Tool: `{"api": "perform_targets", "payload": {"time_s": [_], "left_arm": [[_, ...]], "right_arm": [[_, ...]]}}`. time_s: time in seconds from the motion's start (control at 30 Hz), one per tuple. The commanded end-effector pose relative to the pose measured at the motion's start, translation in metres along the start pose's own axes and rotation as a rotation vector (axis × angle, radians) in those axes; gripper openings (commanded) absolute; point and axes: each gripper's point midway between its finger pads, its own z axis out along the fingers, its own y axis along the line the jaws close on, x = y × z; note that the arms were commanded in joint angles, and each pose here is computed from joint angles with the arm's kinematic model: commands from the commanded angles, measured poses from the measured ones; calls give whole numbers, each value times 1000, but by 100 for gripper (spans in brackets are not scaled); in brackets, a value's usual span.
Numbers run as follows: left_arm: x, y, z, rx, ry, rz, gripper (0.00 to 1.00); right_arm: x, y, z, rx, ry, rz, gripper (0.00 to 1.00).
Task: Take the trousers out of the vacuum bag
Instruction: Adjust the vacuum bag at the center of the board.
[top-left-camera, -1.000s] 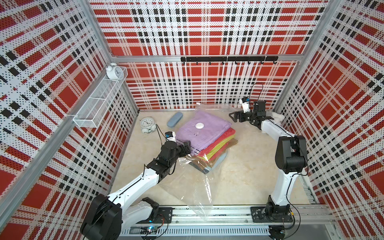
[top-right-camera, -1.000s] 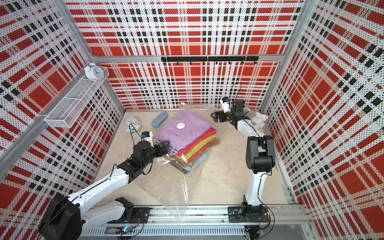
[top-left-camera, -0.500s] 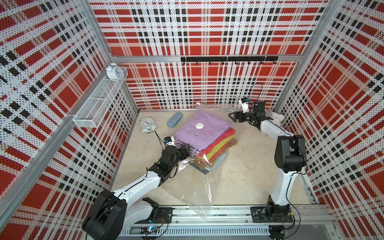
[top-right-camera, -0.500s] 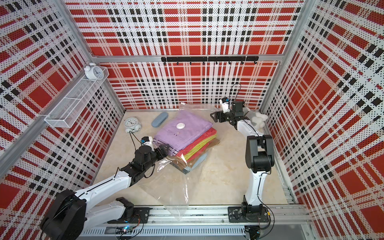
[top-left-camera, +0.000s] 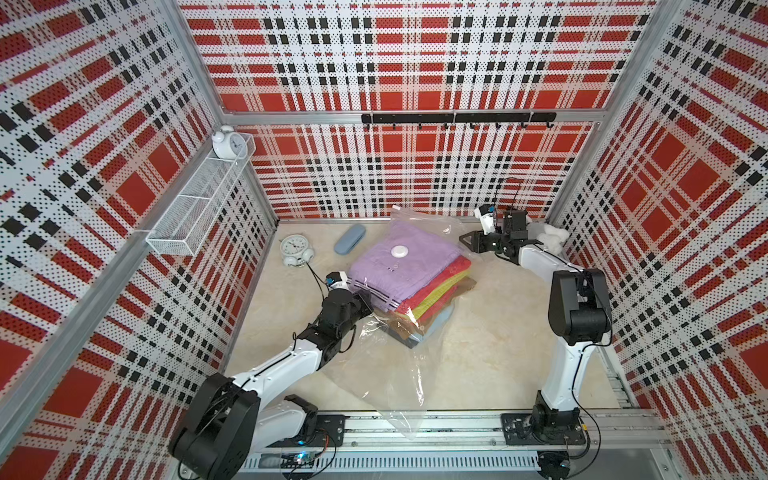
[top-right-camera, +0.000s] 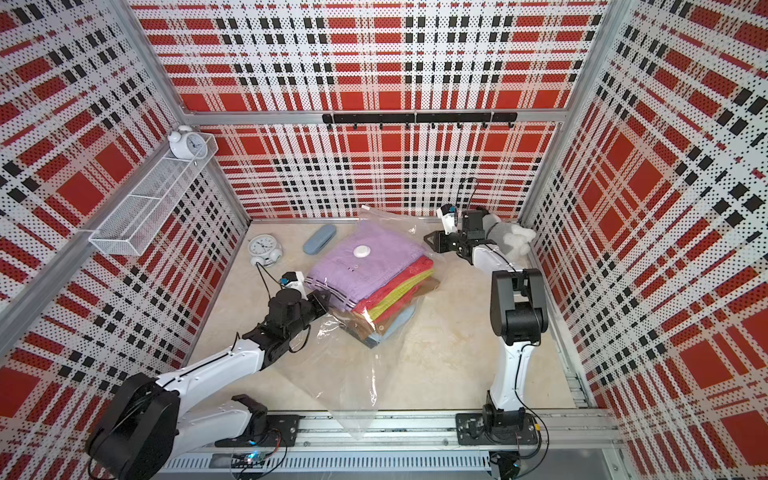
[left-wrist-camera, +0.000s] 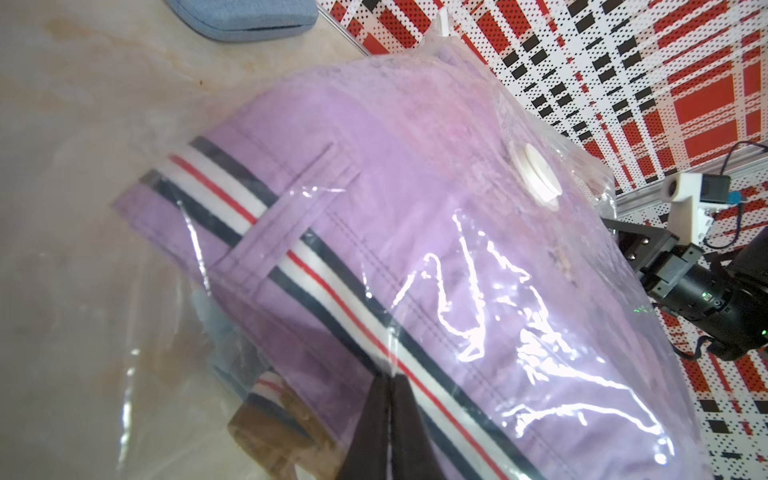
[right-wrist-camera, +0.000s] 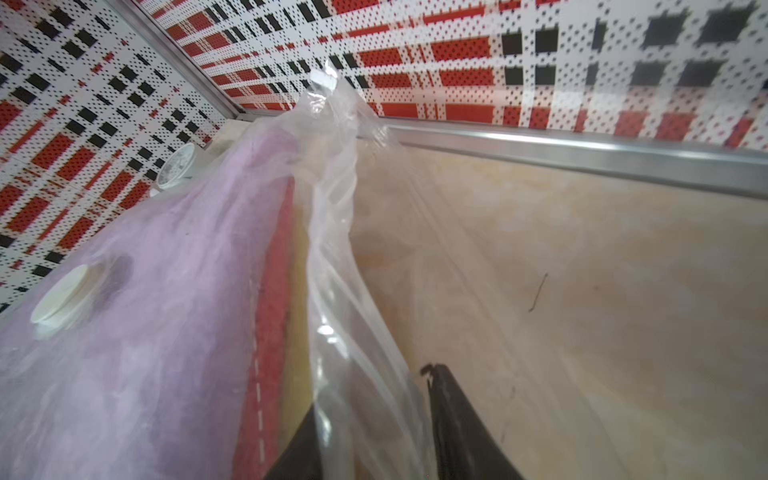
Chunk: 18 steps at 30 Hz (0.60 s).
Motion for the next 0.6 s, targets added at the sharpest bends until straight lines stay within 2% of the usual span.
{"api": "perform_targets", "payload": {"time_s": [0.0, 0.07, 0.27, 0.37, 0.5, 0.53, 0.57], "left_arm": [[-7, 7, 2, -4, 0, -6, 0], [-18, 9, 1, -8, -22, -9, 0], [-65, 27, -1, -64, -91, 3, 0], [-88, 29, -2, -50, -111, -6, 0], [-97, 27, -4, -76, -105, 39, 0], [-96, 28, -4, -91, -94, 58, 17], [-94, 29, -4, -103, -80, 80, 55]], "right_arm": [[-11, 16, -15, -13, -25, -22, 18], [-10, 23, -19, -18, -24, -22, 11], [-7, 51, -28, -15, -15, -60, 11], [-6, 66, -32, -6, -13, -80, 10], [-8, 79, -37, 11, -13, -105, 10], [-8, 80, -38, 13, -10, -108, 10], [-10, 81, -39, 17, -11, -113, 10]]}}
